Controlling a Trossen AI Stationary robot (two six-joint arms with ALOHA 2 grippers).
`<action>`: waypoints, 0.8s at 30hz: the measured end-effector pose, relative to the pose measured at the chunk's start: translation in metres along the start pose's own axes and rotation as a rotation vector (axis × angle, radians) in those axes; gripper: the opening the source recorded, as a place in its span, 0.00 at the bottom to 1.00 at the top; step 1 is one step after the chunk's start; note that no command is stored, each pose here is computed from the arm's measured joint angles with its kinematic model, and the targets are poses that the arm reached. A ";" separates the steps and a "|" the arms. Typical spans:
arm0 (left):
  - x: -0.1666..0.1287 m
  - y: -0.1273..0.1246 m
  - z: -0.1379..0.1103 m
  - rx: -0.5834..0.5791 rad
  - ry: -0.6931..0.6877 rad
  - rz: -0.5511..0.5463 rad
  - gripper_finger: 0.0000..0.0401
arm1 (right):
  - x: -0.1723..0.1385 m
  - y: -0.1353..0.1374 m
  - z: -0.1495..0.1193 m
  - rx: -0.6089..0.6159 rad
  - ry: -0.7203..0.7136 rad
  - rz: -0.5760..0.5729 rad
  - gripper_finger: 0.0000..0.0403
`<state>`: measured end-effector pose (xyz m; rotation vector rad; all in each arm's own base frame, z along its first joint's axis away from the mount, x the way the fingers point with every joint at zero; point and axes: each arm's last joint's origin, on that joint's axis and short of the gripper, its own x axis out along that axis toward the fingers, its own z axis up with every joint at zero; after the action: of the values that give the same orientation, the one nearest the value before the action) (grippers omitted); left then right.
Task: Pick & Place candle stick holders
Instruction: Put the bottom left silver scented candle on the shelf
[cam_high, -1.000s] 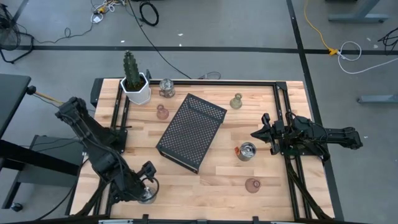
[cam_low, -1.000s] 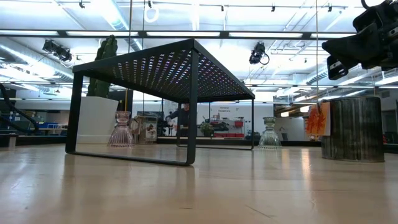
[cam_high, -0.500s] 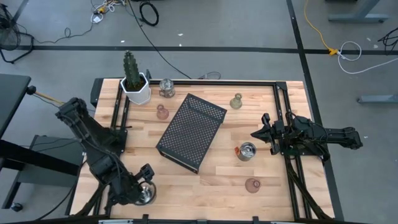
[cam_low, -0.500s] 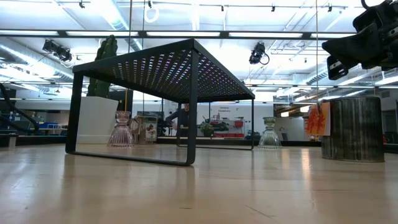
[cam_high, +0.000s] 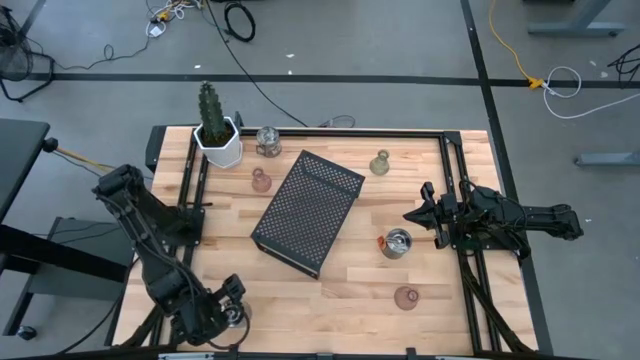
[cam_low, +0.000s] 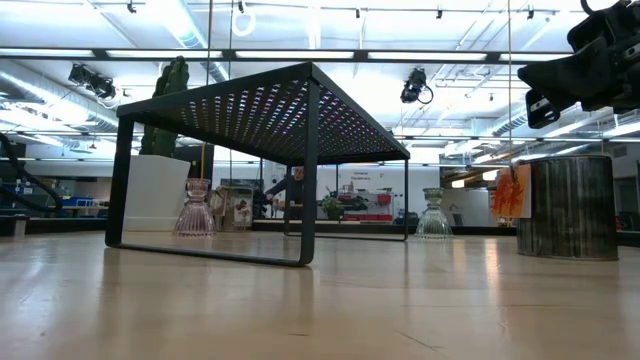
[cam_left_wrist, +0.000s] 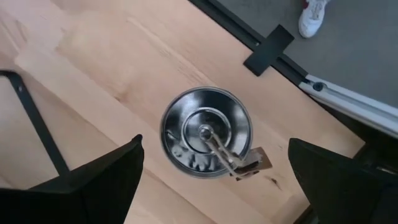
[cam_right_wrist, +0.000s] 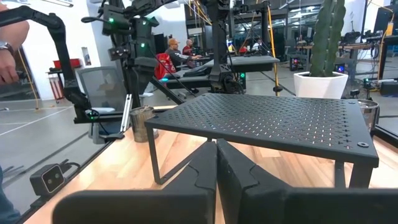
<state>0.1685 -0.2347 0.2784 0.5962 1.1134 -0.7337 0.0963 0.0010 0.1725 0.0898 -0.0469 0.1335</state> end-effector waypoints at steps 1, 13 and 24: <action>0.002 0.001 0.000 -0.014 0.004 0.001 1.00 | 0.000 0.000 0.000 0.000 0.000 0.000 0.03; 0.022 0.003 0.005 -0.128 0.067 0.011 1.00 | 0.000 0.000 0.000 0.000 0.000 0.000 0.03; 0.023 0.005 0.007 -0.189 0.041 0.060 1.00 | 0.000 0.000 0.000 0.000 0.000 0.000 0.03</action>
<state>0.1822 -0.2425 0.2591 0.4834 1.1833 -0.5593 0.0963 0.0010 0.1725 0.0900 -0.0468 0.1336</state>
